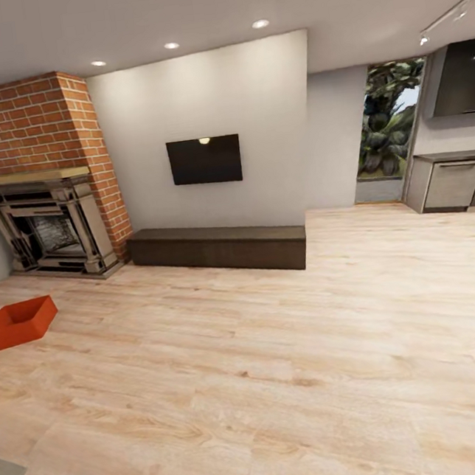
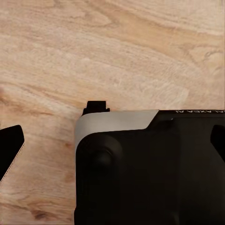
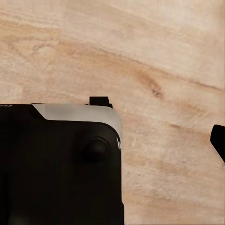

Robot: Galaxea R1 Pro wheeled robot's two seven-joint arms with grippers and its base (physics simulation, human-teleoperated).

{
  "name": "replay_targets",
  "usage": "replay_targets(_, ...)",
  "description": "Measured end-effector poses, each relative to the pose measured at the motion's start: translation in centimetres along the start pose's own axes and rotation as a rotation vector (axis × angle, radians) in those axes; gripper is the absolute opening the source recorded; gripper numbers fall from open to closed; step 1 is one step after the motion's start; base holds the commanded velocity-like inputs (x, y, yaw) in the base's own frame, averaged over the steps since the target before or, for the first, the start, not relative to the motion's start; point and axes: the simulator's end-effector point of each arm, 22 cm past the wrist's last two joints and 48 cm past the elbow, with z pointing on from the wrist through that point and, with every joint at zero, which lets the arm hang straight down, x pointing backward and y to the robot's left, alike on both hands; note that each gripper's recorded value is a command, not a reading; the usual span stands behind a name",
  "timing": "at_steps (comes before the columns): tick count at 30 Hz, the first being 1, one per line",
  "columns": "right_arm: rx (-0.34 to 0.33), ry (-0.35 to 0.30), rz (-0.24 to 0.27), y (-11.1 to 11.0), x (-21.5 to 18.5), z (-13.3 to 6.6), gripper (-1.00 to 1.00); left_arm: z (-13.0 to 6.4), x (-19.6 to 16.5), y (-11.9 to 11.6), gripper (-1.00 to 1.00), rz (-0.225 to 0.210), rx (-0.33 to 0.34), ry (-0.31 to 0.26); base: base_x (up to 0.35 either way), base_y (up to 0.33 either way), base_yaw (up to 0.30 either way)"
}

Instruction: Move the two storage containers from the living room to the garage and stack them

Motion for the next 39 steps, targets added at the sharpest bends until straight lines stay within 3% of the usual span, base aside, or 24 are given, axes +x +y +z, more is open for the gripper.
replay_targets(22,0.000,0.000,0.000,0.00,0.01,0.00,1.00,0.00,0.00,0.00,1.00,0.000,0.000,0.000,0.321,0.000,0.001)
replay_targets(39,0.000,0.000,0.000,0.01,-0.01,0.00,1.00,0.00,0.00,0.01,1.00,0.000,0.000,0.000,0.321,0.000,0.236)
